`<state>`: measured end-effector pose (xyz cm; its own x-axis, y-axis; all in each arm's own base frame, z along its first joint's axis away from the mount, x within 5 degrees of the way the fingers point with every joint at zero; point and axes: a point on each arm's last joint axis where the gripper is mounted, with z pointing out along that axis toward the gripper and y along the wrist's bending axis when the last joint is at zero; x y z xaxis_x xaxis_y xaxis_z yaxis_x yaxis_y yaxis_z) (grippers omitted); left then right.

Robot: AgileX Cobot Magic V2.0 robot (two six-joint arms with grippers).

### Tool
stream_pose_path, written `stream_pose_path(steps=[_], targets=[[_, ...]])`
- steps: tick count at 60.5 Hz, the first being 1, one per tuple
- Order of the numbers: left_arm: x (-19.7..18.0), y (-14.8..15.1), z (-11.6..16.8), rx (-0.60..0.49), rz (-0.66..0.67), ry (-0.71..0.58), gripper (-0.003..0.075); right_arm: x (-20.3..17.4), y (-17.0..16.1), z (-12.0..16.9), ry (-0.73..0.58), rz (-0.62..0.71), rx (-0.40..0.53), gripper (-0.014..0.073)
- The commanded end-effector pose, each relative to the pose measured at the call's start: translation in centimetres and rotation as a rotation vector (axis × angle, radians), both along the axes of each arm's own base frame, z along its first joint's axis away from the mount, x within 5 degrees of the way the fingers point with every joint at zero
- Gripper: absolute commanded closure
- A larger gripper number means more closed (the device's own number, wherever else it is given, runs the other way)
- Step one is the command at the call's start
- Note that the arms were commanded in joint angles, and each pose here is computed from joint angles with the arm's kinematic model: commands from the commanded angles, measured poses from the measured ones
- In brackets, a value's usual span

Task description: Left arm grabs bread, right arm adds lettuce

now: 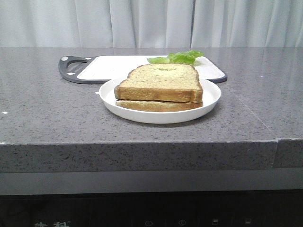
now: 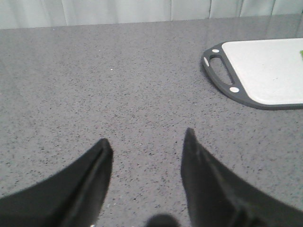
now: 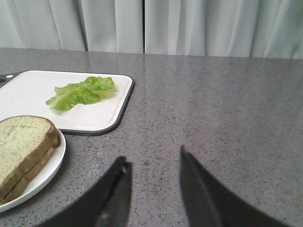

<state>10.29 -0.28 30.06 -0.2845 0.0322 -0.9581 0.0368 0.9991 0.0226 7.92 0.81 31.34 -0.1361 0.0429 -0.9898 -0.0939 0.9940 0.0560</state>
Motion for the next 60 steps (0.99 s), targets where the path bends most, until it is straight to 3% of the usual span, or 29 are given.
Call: stream_pose_path(steps=[1,5,19,33,60], targets=[[0.4,-0.2,2.1,-0.112,0.006,-0.113,0.0237,0.1,-0.1,1.8,-0.102,-0.008,-0.008,0.0046],[0.7,-0.5,2.2,-0.133,-0.016,-0.036,0.0237,0.1,-0.1,1.8,-0.102,-0.008,-0.008,-0.002],[4.7,-3.2,5.5,-0.274,-0.183,0.277,0.0237,0.1,-0.1,1.8,-0.099,-0.008,-0.007,-0.0014],[9.5,-8.6,7.4,-0.261,-0.417,0.387,0.0237,0.1,-0.1,1.7,-0.091,-0.008,-0.008,-0.0014],[17.9,-21.1,2.0,-0.153,-0.641,0.665,0.0237,0.1,-0.1,1.7,-0.091,-0.008,-0.008,-0.0014]])
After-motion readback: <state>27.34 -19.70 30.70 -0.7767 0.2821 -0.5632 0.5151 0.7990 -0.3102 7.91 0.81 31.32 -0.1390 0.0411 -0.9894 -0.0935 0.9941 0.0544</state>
